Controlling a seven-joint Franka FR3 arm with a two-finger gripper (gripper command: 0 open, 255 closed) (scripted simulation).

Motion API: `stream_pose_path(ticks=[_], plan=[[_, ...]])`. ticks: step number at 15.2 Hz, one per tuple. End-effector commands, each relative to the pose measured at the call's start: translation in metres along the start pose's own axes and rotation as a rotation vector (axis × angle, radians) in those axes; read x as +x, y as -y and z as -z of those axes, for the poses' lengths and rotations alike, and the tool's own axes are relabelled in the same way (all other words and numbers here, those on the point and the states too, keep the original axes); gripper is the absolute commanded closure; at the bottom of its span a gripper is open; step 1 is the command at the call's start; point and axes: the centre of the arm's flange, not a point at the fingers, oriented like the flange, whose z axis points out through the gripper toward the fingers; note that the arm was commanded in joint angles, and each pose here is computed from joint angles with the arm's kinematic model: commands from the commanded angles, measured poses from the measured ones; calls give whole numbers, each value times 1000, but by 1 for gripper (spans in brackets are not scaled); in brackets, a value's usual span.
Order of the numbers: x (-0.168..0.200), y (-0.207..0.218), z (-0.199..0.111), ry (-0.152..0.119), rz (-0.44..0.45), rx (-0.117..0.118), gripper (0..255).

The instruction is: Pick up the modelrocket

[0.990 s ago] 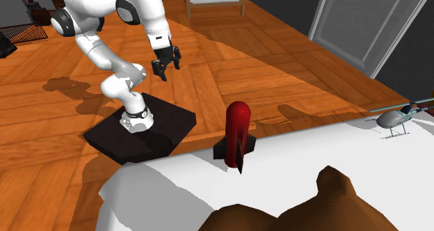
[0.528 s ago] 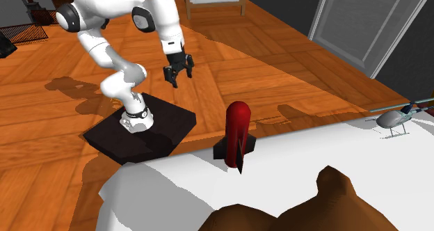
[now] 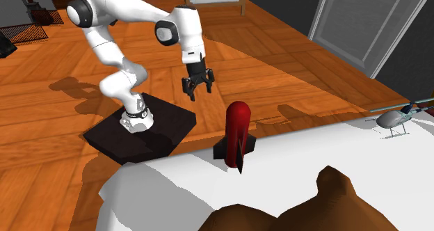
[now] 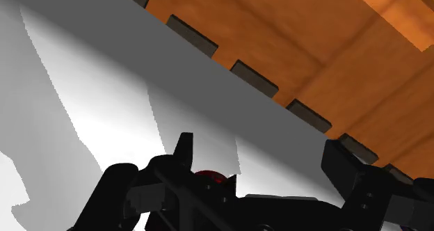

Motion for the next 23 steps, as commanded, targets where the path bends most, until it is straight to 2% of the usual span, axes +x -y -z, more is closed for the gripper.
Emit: stream_pose_path(ticks=[1, 15, 23], plan=[[16, 5, -9, -38, -43, -32, 0], [161, 17, -71, -280, -326, -264, 0], [152, 19, -110, -282, -328, -265, 0]])
